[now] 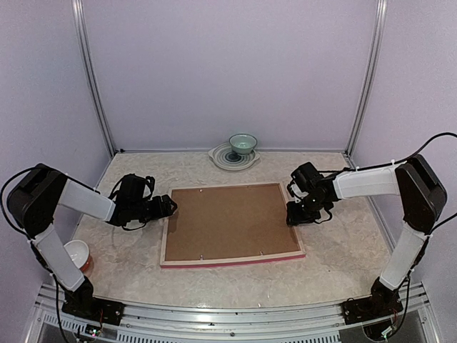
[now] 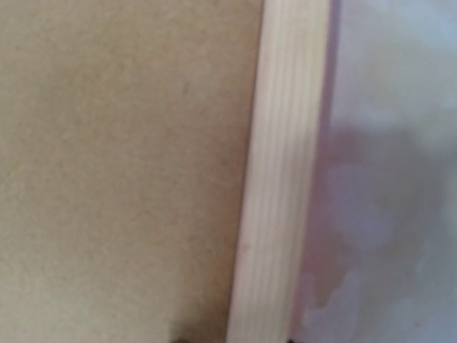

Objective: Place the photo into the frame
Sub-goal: Press the fastener onto the backboard.

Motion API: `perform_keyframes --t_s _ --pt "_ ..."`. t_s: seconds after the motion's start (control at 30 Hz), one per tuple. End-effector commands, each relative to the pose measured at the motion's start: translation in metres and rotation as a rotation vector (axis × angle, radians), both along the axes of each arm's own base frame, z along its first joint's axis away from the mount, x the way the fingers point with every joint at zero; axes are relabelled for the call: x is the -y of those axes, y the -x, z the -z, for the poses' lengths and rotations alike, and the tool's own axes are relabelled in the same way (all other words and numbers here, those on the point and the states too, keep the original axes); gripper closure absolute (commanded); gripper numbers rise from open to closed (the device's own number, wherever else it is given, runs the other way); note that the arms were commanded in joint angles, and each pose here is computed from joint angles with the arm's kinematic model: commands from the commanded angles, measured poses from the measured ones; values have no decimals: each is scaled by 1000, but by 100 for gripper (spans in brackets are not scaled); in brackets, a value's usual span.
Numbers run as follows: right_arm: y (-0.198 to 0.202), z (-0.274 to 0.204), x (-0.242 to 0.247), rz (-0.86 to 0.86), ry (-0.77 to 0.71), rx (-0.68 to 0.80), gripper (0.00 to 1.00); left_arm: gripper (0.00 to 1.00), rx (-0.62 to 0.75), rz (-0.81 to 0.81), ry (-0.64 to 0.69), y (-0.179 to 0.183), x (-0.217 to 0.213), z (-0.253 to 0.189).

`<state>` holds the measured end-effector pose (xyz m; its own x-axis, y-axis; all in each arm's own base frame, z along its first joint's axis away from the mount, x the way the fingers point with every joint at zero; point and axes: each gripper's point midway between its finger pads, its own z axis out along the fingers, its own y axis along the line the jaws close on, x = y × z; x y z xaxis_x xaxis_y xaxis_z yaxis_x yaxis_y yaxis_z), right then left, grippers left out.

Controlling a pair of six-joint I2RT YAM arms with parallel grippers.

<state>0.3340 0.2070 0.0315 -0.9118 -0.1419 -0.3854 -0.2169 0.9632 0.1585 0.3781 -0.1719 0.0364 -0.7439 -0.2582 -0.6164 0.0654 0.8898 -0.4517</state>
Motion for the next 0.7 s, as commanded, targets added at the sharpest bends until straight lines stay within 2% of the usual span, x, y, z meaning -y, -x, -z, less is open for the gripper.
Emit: perform_keyframes --t_s 0.0,0.53,0.67 --pt "5 5 7 -7 24 -19 69 15 -37 1 4 4 -1 9" --pt "5 10 10 -10 63 -32 79 15 -38 0 3 4 -1 9" --pt "4 10 8 -16 60 -35 77 15 -39 -1 4 4 -2 10"
